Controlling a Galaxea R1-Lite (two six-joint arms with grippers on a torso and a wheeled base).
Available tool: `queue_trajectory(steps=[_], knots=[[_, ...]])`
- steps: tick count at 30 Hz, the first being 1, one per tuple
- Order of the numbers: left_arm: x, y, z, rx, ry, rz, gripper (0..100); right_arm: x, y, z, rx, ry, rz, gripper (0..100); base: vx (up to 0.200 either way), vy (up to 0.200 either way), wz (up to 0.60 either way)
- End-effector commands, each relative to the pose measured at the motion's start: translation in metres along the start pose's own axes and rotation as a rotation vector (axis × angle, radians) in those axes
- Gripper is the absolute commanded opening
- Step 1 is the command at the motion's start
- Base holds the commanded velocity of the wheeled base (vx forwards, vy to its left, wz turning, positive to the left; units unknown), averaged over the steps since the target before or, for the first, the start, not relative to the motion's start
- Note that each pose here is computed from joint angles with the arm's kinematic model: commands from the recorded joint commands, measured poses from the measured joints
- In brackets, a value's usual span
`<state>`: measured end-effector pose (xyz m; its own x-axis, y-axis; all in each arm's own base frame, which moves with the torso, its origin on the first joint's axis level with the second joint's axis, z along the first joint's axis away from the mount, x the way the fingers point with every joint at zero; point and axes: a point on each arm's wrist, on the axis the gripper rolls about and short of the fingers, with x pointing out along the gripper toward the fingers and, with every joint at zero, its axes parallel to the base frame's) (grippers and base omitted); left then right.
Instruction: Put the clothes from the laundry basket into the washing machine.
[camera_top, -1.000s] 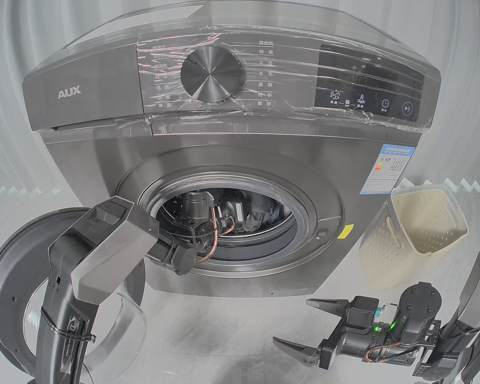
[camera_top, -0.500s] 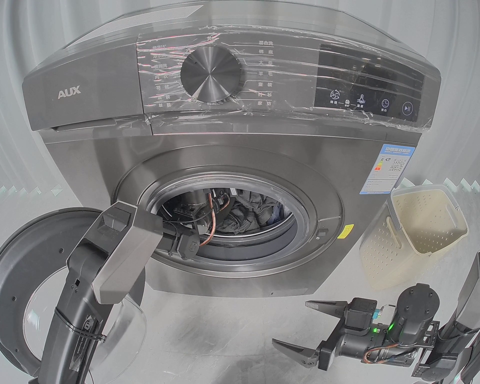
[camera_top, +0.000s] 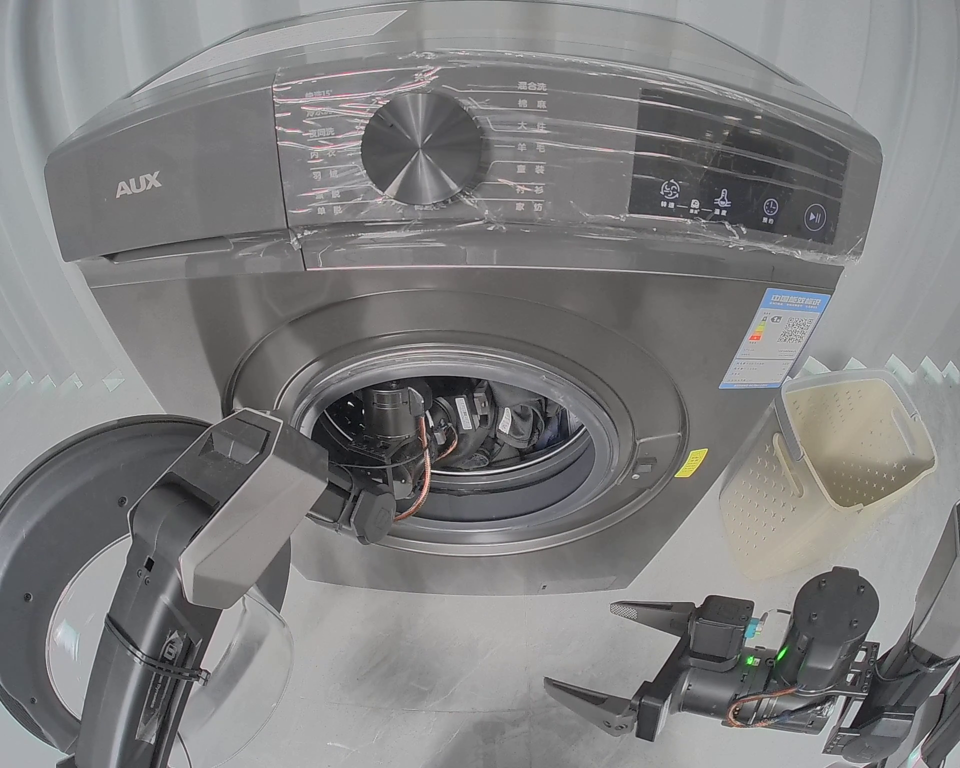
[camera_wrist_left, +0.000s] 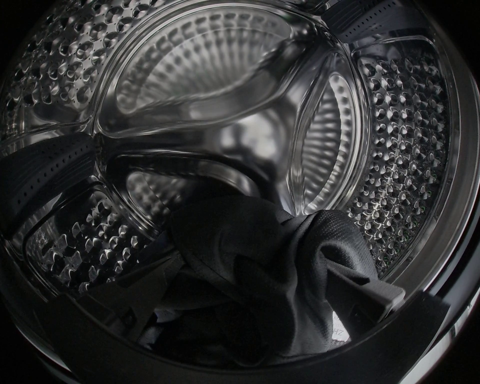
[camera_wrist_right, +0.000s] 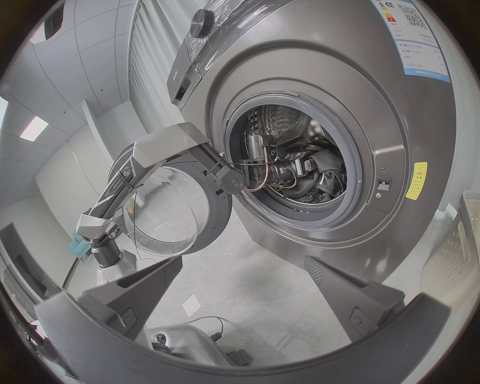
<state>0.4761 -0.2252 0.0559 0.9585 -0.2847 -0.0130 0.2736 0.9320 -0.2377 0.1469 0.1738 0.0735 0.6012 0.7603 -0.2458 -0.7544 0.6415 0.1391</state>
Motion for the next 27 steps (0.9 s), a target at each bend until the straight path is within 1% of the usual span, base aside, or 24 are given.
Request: queue_trajectory(steps=[1, 3, 4, 7, 9, 11, 13, 16, 18, 19, 21, 22, 24, 27], knots=[[-0.008, -0.001, 0.004, 0.004, 0.017, -0.003, 100, 0.0, 0.0, 0.0, 0.0, 0.001, 0.0, 100, 0.0, 0.0, 0.0], [-0.01, -0.006, 0.007, 0.001, 0.009, -0.015, 100, 0.0, 0.0, 0.0, 0.0, 0.001, 0.0, 100, 0.0, 0.0, 0.0], [-0.014, -0.013, 0.012, 0.0, 0.004, -0.027, 100, 0.0, 0.0, -0.001, 0.0, 0.003, -0.001, 100, 0.0, 0.0, 0.0], [-0.021, -0.018, 0.021, 0.001, 0.003, -0.035, 100, 0.0, 0.0, 0.0, 0.0, 0.001, 0.0, 100, 0.0, 0.0, 0.0], [-0.028, -0.024, 0.02, 0.007, 0.025, -0.047, 100, 0.0, 0.0, 0.0, 0.0, 0.0, 0.0, 100, 0.0, 0.0, 0.0], [-0.036, -0.025, 0.018, 0.014, 0.052, -0.05, 100, 0.0, 0.0, 0.0, 0.0, 0.001, 0.0, 100, 0.0, 0.0, 0.0], [-0.043, -0.029, 0.015, 0.021, 0.079, -0.067, 100, 0.0, 0.0, 0.0, 0.0, 0.0, 0.0, 100, 0.0, 0.0, 0.0], [-0.048, -0.03, 0.012, 0.027, 0.096, -0.073, 100, 0.0, 0.0, 0.0, 0.0, 0.0, 0.0, 100, 0.0, 0.0, 0.0], [-0.054, -0.034, 0.006, 0.034, 0.118, -0.082, 100, 0.0, 0.0, 0.0, 0.0, 0.001, 0.0, 100, 0.0, 0.0, 0.0], [-0.056, -0.034, 0.004, 0.038, 0.127, -0.081, 100, 0.0, 0.0, 0.0, 0.0, 0.001, 0.0, 100, 0.0, 0.0, 0.0], [-0.061, -0.036, 0.004, 0.046, 0.137, -0.087, 100, 0.0, 0.0, 0.0, 0.0, 0.001, 0.0, 100, 0.0, 0.0, 0.0], [-0.065, -0.038, 0.003, 0.059, 0.15, -0.094, 100, 0.0, 0.0, 0.0, 0.002, 0.001, -0.002, 100, 0.0, 0.0, 0.0], [-0.071, -0.039, 0.0, 0.073, 0.166, -0.104, 100, 0.0, -0.001, 0.0, 0.003, -0.001, -0.005, 100, 0.0, 0.0, 0.0], [-0.077, -0.041, 0.0, 0.079, 0.173, -0.112, 100, 0.0, -0.002, 0.0, 0.007, -0.001, -0.006, 100, 0.0, 0.0, 0.0]])
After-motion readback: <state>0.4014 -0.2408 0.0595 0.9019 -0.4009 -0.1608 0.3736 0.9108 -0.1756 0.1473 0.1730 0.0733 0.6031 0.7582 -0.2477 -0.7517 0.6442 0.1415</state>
